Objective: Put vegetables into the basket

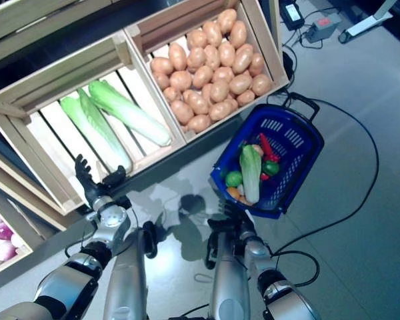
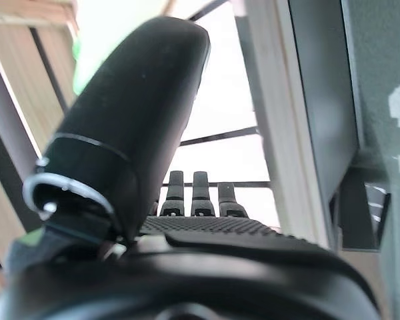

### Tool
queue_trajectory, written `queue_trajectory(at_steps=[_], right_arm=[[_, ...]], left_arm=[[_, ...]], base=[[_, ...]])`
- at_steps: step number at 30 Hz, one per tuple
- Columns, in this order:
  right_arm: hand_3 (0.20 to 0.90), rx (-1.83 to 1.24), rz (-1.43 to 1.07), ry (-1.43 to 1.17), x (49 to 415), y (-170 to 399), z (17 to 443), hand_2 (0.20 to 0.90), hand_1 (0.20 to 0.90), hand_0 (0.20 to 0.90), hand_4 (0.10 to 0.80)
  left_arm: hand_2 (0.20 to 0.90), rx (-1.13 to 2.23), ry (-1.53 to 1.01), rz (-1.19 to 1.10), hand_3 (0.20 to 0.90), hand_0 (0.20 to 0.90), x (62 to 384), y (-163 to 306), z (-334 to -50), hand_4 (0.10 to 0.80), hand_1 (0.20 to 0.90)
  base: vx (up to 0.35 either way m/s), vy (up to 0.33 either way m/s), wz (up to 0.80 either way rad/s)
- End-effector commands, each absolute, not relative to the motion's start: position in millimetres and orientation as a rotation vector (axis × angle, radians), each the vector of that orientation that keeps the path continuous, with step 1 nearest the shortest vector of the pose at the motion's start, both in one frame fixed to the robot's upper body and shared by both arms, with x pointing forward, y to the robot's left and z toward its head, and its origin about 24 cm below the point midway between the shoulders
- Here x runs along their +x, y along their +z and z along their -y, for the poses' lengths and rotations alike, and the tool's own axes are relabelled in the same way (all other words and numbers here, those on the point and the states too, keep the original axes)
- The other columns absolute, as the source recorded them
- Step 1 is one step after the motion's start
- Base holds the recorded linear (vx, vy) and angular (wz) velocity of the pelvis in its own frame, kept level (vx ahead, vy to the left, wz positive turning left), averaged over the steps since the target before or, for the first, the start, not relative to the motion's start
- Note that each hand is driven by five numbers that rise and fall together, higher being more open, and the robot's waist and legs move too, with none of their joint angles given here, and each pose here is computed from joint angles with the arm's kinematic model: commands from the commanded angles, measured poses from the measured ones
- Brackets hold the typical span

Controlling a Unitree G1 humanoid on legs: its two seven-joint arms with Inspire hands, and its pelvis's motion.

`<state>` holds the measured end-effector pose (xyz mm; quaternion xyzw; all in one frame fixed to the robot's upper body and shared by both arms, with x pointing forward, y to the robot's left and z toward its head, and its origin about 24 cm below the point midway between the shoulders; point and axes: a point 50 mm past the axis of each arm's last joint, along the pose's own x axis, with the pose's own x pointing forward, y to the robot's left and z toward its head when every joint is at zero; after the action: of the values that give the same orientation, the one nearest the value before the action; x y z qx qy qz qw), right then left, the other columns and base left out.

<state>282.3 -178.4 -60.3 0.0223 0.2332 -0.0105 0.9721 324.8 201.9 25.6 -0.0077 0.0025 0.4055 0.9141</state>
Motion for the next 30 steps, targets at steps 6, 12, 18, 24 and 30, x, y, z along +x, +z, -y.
queue_trajectory(at_steps=[6, 12, 18, 24, 30], right_arm=[[0.9, 0.06, -0.364, -0.081, 289.1, -45.7, 184.0, 0.9, 0.9, 0.9, 0.8], [0.9, 0.063, -0.356, -0.097, 292.5, -42.3, 189.0, 0.9, 0.9, 0.9, 0.8], [0.9, 0.07, -0.344, -0.1, 292.9, -40.5, 194.3, 0.9, 0.9, 0.9, 0.8], [0.9, 0.078, -0.325, -0.098, 295.8, -37.2, 196.3, 0.9, 0.9, 0.9, 0.8], [0.9, 0.094, -0.28, -0.093, 304.3, -26.5, 194.6, 0.9, 0.9, 0.9, 0.8]], left_arm=[[0.9, -0.069, 0.898, 0.18, 0.9, 0.9, 351.8, 83.0, -213.4, 0.8, 0.9], [0.9, -0.157, 0.905, 0.198, 0.9, 0.9, 365.6, 109.5, -237.0, 0.8, 0.9], [0.9, -0.159, 0.904, 0.234, 0.9, 0.9, 375.1, 137.1, -248.0, 0.8, 0.9], [0.9, -0.197, 0.956, 0.194, 0.9, 0.9, 381.7, 156.1, -266.3, 0.8, 0.9], [0.9, -0.222, 0.882, 0.164, 0.9, 0.9, 390.5, 179.9, -279.5, 0.8, 0.9]], base=[[0.0, 0.0, 0.0], [-0.015, -0.005, -0.05], [-0.001, -0.001, -0.01], [-0.003, -0.01, -0.04], [-0.019, -0.002, 0.0]])
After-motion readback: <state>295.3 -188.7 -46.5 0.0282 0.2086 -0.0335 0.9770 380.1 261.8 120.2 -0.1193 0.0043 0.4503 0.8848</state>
